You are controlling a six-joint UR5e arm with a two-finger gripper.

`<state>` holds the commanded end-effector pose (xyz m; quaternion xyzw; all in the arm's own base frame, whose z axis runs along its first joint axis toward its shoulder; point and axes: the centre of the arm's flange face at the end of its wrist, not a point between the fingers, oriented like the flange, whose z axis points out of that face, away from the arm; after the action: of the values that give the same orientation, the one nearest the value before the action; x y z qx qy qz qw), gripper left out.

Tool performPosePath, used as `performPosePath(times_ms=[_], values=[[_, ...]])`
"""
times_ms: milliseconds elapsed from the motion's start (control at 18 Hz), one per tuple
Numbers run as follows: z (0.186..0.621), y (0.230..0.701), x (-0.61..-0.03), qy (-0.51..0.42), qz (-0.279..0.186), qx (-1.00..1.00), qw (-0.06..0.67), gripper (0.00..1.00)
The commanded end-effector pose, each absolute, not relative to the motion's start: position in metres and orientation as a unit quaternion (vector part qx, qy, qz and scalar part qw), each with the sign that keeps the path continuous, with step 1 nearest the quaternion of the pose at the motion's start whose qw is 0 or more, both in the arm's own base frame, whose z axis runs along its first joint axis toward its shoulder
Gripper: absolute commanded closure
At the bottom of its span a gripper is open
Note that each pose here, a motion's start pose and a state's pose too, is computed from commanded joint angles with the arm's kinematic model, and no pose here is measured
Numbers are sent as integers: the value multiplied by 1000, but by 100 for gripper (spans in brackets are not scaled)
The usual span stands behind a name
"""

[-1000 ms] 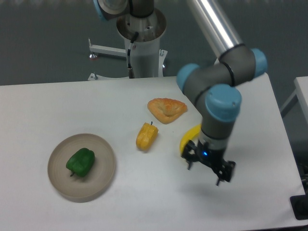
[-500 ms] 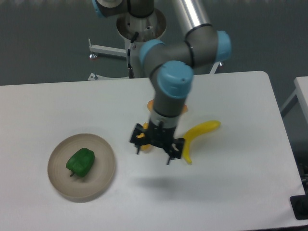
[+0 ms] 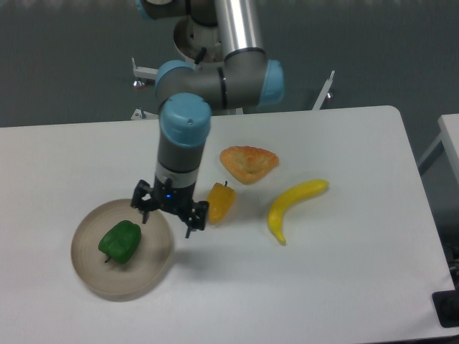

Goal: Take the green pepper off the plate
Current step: 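Move the open gripper over the green pepper on the plate, then lower the gripper around the green pepper and close on it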

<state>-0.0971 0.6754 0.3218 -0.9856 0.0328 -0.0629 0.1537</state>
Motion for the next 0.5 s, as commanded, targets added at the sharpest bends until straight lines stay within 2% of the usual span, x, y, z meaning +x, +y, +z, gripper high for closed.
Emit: performPosePath(times_ms=[500], values=[[292,680,-64,56,-71,-987,133,0]])
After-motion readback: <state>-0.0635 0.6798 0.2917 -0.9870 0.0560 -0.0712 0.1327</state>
